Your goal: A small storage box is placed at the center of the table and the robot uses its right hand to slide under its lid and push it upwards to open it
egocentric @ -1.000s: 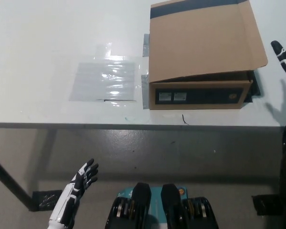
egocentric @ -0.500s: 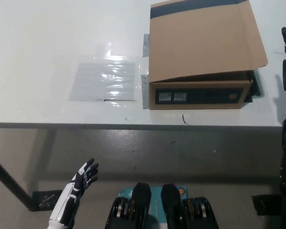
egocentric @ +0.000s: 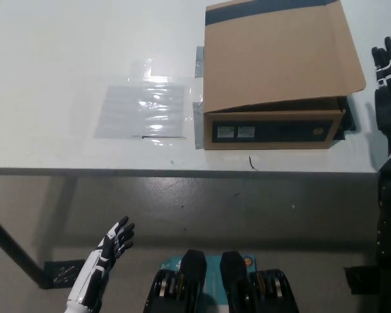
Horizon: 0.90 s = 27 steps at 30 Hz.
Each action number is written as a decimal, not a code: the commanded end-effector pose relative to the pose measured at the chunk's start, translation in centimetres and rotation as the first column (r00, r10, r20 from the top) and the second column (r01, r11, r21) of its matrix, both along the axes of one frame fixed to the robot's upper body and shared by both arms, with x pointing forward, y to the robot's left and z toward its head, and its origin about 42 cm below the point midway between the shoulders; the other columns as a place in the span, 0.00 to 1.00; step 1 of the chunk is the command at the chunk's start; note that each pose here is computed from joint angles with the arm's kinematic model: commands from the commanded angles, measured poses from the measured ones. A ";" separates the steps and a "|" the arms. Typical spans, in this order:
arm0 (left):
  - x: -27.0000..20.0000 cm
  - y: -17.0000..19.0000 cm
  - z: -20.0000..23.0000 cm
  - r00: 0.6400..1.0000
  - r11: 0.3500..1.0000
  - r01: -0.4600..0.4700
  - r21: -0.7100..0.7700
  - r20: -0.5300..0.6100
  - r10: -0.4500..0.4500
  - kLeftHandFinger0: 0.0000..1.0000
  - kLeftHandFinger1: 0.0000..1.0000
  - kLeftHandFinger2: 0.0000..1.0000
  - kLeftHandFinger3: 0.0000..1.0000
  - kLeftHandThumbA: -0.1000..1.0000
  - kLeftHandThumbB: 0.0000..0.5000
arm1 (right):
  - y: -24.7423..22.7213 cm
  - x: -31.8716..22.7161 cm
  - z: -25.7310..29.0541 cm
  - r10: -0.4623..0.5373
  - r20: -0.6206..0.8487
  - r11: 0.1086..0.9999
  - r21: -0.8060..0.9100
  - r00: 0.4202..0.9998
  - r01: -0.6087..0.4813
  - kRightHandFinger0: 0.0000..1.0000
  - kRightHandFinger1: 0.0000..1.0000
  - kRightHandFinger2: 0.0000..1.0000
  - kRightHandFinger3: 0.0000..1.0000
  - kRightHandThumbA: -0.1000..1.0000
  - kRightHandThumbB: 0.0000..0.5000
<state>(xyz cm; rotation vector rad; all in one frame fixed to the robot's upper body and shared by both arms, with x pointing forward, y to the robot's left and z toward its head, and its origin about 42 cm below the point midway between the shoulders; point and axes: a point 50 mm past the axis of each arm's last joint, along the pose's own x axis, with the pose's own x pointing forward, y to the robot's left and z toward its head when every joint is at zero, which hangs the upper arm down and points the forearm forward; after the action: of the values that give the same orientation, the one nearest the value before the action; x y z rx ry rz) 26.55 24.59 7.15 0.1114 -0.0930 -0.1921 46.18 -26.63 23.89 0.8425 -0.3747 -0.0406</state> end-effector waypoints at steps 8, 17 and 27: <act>0.2 0.0 1.2 0.998 1.000 0.025 0.009 0.063 -0.025 1.00 1.00 1.00 1.00 1.00 0.56 | 0.8 1.3 1.8 0.015 0.093 1.000 0.018 0.996 -0.017 1.00 1.00 1.00 1.00 1.00 0.58; 0.3 0.1 1.1 0.998 1.000 0.023 0.000 0.062 -0.023 1.00 1.00 1.00 1.00 1.00 0.59 | 1.0 1.4 2.0 -0.005 0.093 1.000 -0.013 0.996 0.006 1.00 1.00 1.00 1.00 1.00 0.61; 0.3 0.1 1.1 0.998 1.000 0.025 0.004 0.061 -0.025 1.00 1.00 1.00 1.00 1.00 0.60 | 1.1 1.5 2.3 -0.013 0.095 1.000 -0.006 0.995 0.014 1.00 1.00 1.00 1.00 1.00 0.65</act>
<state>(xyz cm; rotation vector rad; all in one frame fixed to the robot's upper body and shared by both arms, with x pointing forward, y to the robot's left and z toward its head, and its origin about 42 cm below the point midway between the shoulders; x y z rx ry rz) 26.55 24.60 7.15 0.1085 -0.0933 -0.1923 46.72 -26.00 22.81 0.8539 -0.3637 -0.0499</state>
